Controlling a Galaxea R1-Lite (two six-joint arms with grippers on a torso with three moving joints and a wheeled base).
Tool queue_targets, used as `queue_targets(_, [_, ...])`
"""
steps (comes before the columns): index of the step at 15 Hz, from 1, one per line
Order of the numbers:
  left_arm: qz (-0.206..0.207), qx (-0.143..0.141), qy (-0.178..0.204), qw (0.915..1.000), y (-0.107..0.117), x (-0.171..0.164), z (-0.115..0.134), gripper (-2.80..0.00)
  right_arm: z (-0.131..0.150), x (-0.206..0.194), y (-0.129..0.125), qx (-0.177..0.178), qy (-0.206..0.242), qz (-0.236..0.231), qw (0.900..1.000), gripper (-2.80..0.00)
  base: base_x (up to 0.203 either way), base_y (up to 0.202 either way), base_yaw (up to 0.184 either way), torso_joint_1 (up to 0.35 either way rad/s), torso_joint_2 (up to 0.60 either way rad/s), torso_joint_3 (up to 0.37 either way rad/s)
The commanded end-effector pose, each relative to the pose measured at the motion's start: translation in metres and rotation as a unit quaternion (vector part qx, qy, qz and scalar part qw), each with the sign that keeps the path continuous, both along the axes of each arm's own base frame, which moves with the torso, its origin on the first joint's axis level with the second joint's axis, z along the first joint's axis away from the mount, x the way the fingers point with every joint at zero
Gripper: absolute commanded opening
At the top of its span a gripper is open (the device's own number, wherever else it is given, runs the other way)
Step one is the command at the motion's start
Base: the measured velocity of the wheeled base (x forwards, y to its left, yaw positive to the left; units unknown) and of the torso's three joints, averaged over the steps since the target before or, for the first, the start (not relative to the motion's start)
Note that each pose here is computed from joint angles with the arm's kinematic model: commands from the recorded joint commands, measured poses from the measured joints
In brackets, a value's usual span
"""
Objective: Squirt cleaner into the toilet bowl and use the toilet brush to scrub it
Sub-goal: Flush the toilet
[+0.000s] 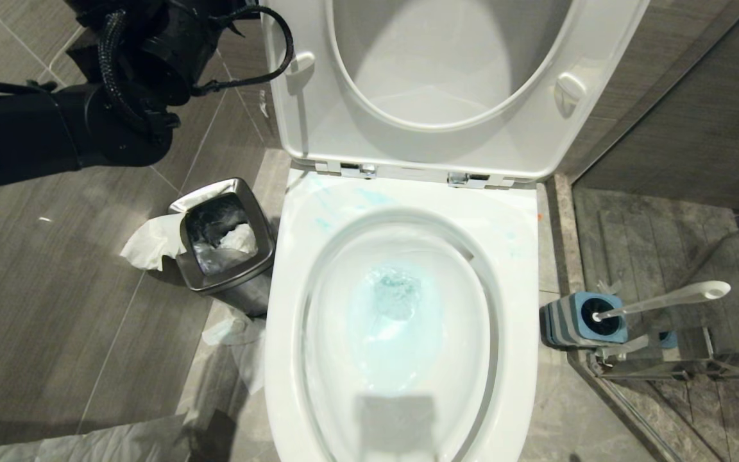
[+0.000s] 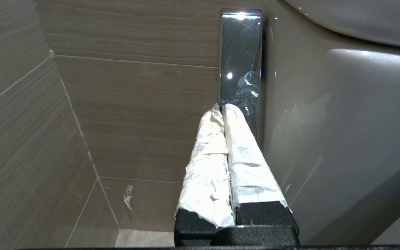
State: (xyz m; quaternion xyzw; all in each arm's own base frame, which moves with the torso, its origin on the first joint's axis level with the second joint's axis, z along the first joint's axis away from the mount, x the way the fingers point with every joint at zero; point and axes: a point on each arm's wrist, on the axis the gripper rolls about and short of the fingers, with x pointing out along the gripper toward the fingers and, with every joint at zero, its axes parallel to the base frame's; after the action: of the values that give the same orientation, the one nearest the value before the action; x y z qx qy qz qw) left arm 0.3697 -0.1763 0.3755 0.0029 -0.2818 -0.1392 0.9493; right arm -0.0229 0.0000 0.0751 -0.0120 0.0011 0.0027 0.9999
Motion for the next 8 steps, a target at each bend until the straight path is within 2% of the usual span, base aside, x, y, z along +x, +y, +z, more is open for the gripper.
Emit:
queue_targets(1, [0.001,0.003,0.001,1.0000,-0.001,0.002,-0.002,-2.80,0.000,0.000,0.000,0.000,0.000,0.000,1.000,-2.80,0.000,0.000,0.000,0.000,0.00,0.000])
queue_targets(8, [0.002,0.002,-0.008,1.0000,0.005,-0.011,0.012,-2.80,0.000,0.000,0.000,0.000,0.000,0.000,1.000,-2.80,0.000,0.000,0.000,0.000,0.00,0.000])
